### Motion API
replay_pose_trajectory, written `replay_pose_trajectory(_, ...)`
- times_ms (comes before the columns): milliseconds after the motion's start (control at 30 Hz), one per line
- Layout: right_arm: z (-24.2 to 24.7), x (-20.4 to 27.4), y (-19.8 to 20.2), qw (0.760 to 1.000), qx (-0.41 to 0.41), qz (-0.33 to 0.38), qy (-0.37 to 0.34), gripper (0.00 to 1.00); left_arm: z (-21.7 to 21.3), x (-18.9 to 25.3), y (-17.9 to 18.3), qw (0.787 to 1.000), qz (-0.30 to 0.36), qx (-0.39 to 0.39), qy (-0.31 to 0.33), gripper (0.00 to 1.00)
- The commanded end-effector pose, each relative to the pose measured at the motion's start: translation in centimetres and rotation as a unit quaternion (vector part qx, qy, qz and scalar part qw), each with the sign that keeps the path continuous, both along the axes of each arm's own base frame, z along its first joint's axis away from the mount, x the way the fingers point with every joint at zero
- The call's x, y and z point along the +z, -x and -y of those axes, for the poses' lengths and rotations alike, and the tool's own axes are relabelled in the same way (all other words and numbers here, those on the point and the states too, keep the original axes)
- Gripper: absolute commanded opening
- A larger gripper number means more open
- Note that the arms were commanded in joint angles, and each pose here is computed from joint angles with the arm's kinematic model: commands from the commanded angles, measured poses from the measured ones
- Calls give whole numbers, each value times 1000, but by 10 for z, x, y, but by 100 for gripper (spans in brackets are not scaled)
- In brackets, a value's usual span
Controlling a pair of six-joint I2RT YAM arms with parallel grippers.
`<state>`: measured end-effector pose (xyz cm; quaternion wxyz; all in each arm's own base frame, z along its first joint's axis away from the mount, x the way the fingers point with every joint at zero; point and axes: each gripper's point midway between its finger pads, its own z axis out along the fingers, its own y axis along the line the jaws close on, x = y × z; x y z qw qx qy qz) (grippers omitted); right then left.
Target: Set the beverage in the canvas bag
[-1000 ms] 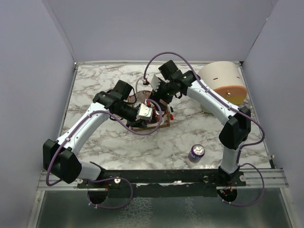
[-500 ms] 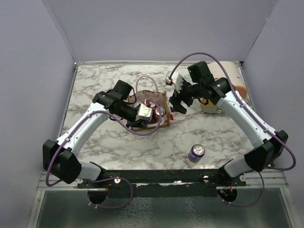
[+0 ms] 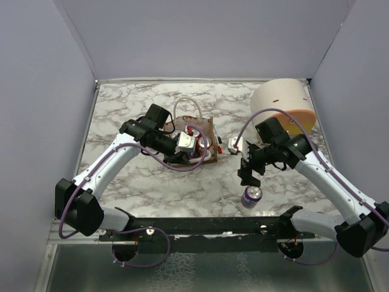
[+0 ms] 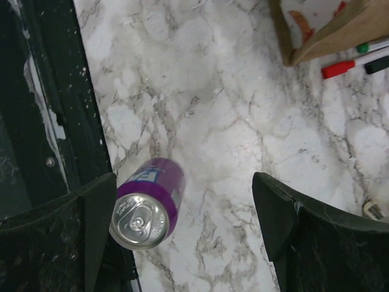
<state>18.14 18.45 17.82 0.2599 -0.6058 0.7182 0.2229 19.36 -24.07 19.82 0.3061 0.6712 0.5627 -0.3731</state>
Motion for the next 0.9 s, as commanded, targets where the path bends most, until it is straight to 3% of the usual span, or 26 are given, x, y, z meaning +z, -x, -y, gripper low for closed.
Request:
replay_pose_trajectory(0, 11, -9, 32, 999, 31, -17, -10, 93, 7, 9, 7, 1000, -13, -6, 28, 0)
replay_pose_trajectory(167, 28, -21, 50, 999, 31, -29, 16, 100, 5, 10, 4, 1000, -4, 1, 25, 0)
replay_pose_trajectory(467, 43, -57, 52, 998, 24, -28, 56, 100, 6, 18, 1, 1000, 7, -1, 30, 0)
replay_pose_trajectory(867, 49, -75, 49, 995, 21, -48, 86, 92, 3, 20, 2, 999, 26, 0, 29, 0)
